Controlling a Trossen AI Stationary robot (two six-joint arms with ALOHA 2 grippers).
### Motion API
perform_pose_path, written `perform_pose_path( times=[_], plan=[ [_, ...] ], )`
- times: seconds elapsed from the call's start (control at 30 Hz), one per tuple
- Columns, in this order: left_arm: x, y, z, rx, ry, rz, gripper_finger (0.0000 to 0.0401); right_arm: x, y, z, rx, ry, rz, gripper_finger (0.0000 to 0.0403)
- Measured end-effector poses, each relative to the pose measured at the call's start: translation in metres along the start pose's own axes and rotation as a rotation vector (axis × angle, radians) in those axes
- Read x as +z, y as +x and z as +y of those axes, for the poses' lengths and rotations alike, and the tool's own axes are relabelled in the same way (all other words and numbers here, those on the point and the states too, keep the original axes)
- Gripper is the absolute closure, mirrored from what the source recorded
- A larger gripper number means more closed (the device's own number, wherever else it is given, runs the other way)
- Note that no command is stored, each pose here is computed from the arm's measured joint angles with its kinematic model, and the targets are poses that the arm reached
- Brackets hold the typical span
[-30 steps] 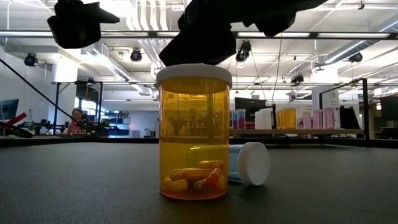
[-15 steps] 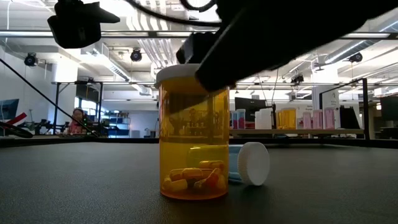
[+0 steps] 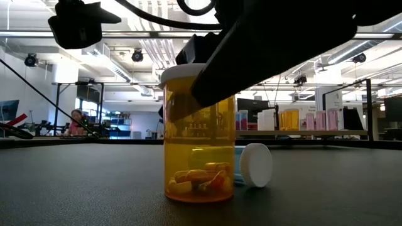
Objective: Pick and place medicine bottles onto shelf by color
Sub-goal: Put the orange pill bottle on the shelf aligned with the other orange pill bottles
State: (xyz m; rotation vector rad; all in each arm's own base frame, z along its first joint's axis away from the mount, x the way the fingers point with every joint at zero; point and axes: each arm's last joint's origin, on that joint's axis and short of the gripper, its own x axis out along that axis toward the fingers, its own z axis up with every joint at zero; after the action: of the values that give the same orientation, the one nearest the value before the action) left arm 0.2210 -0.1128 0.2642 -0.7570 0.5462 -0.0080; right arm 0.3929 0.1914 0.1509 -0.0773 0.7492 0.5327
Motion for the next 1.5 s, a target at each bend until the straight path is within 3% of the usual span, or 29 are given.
perform_pose_path(
  times=[0.17,0.4,0.67,0.8,1.03,1.2,1.4,1.5],
  plan=[
    [0.000,0.000,0.000,0.000,0.000,0.000,0.0182,0.000,0.000,0.000,0.000,0.002,0.003,0.0211],
    [0.000,0.000,0.000,0.002,-0.001,-0.003,0.0182,0.007,-0.021,-0.002,-0.009,0.029,0.035,0.0191],
    [0.001,0.002,0.001,0.040,-0.002,-0.053,0.0182,0.030,-0.081,-0.015,-0.067,0.068,0.028,0.0201],
    [0.004,0.001,0.002,0.084,-0.007,-0.139,0.0182,0.036,-0.123,-0.021,-0.197,0.077,0.045,0.0203],
    [0.007,0.004,0.001,0.109,-0.016,-0.229,0.0182,0.008,-0.194,-0.036,-0.337,0.078,0.132,0.0187],
    [0.010,0.006,0.005,0.172,-0.008,-0.288,0.0182,-0.035,-0.231,-0.058,-0.444,0.277,0.077,0.0185],
    [0.030,0.009,0.019,0.335,0.081,-0.452,0.0182,-0.079,-0.258,-0.083,-0.777,0.614,0.003,0.0184],
    [0.050,0.009,0.027,0.376,0.127,-0.521,0.0182,-0.096,-0.265,-0.094,-0.874,0.786,-0.037,0.0184]
  ],
)
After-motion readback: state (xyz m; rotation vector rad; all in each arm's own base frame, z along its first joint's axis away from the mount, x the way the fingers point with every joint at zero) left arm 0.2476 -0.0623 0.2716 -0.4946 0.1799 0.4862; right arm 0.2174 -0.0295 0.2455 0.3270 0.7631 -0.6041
